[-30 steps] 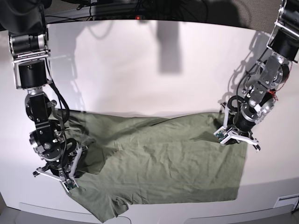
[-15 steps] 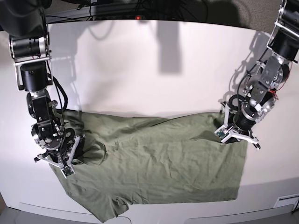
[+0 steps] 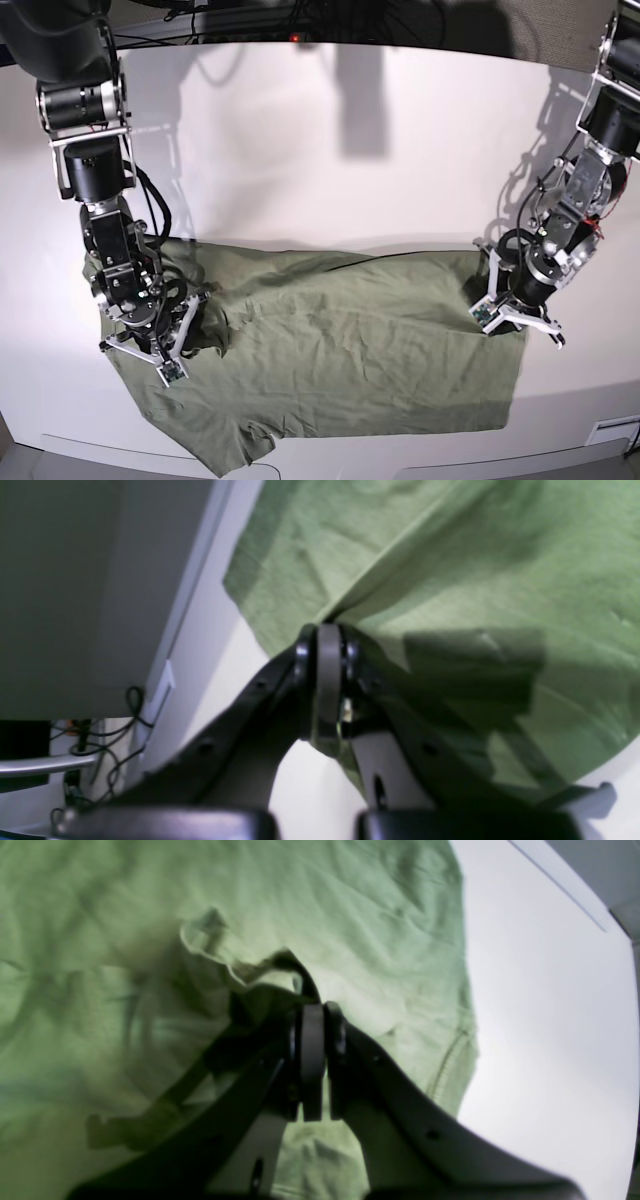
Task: Fold the T-shirt properly
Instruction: 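Lower the folded edge onto the shirt's middle with both grippers, then open both grippers to release the folded edge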
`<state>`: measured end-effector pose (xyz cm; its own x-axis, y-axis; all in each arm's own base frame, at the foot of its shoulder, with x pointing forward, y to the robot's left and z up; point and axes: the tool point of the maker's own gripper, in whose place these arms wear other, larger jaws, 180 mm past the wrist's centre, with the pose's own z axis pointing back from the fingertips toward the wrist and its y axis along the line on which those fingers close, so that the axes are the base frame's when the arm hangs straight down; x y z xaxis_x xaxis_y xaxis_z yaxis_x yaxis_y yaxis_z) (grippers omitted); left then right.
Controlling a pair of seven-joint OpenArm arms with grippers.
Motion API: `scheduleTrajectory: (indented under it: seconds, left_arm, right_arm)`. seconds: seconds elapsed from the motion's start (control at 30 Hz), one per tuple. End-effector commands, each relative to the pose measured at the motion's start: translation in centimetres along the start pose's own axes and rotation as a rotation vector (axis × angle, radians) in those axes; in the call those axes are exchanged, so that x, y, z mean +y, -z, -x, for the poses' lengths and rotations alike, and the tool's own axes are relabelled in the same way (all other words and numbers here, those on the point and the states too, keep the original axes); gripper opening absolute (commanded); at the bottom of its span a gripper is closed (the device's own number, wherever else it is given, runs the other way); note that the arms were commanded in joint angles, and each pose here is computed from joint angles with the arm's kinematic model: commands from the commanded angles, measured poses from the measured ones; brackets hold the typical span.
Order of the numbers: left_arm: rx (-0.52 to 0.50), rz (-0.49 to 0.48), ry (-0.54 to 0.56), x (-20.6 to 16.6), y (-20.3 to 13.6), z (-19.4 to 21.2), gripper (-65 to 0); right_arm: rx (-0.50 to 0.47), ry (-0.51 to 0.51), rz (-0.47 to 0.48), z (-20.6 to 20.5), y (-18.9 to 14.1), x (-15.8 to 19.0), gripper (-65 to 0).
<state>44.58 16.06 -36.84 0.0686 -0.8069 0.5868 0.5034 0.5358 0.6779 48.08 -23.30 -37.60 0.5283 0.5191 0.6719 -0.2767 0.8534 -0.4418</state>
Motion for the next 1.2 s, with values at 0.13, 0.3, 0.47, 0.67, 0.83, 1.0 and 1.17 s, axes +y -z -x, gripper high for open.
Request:
scheduleTrajectory:
  seconds: [0.13,0.3,0.47,0.67,0.83,1.0,1.17]
  left_arm:
    - [-0.058,-0.060,0.014,2.9,0.2,-1.7,-65.0]
    - [-0.076,-0.044,-0.001,2.5,0.6,-0.4,-65.0]
    - [-0.043,-0.080,-0.010,3.8,1.6,1.8,-65.0]
    - [-0.047,-0.102,-0.010,5.3,2.1,1.4,-65.0]
    - [-0.098,-0.100,-0.013,5.1,2.2,0.2,-65.0]
    - [-0.121,-0.086,-0.022,4.1,2.3,-0.3,-65.0]
    - [-0.122,-0.087,-0.022,4.1,2.3,-0.3,-65.0]
  right_arm:
    - [-0.074,0.017,0.098,-3.4,-0.4,-3.7,-65.0]
    - [-0.078,0.027,0.128,-4.1,-0.5,-4.7,-65.0]
    - [-0.078,0.028,0.128,-4.1,-0.5,-4.7,-65.0]
    - [-0.082,0.031,0.140,-4.2,-0.5,-4.9,-65.0]
    - [-0.081,0.040,0.160,-4.3,-0.6,-5.3,-65.0]
    - [-0.076,0.018,0.173,-4.2,-0.6,-5.6,-65.0]
    - [-0.074,0.019,0.172,-4.2,-0.6,-5.5,-65.0]
